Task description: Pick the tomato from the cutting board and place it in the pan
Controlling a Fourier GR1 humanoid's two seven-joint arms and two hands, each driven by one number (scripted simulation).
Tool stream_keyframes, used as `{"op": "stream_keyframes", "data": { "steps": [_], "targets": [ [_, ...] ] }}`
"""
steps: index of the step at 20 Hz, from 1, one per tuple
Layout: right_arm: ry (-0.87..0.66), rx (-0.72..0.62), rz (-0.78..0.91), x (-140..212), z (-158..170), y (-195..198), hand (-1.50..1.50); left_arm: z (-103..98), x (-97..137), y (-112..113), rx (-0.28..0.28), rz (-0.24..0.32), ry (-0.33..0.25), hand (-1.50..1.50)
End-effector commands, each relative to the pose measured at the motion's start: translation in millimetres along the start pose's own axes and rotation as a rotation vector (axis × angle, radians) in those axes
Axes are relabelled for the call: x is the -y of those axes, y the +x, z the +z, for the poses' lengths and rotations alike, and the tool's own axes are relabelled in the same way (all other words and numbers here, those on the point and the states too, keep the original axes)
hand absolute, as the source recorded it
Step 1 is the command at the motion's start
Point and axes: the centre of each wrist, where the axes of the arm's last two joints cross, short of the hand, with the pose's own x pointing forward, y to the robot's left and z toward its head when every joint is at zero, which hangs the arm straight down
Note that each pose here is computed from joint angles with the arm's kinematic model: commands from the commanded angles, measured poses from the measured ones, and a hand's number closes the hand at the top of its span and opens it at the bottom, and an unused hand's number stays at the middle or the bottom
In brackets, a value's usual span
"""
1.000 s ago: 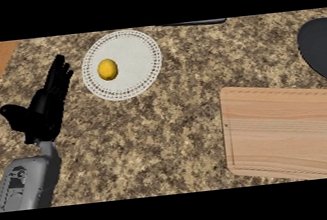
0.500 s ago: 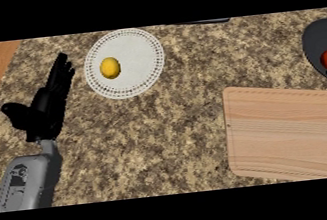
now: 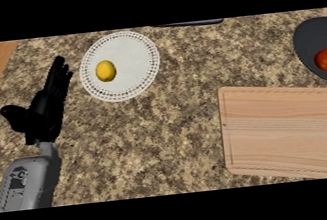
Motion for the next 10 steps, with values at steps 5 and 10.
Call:
{"op": "stream_keyframes", "data": {
  "steps": [5,10],
  "targets": [
    [0.060,0.043,-0.289,49,29,-36,-1.50,7,1,-14,-0.022,0.010,0.031,0.00],
    [0.114,0.080,-0.356,88,55,-57,-1.50,13,-17,-16,-0.050,-0.014,0.047,0.00]
  ]
}}
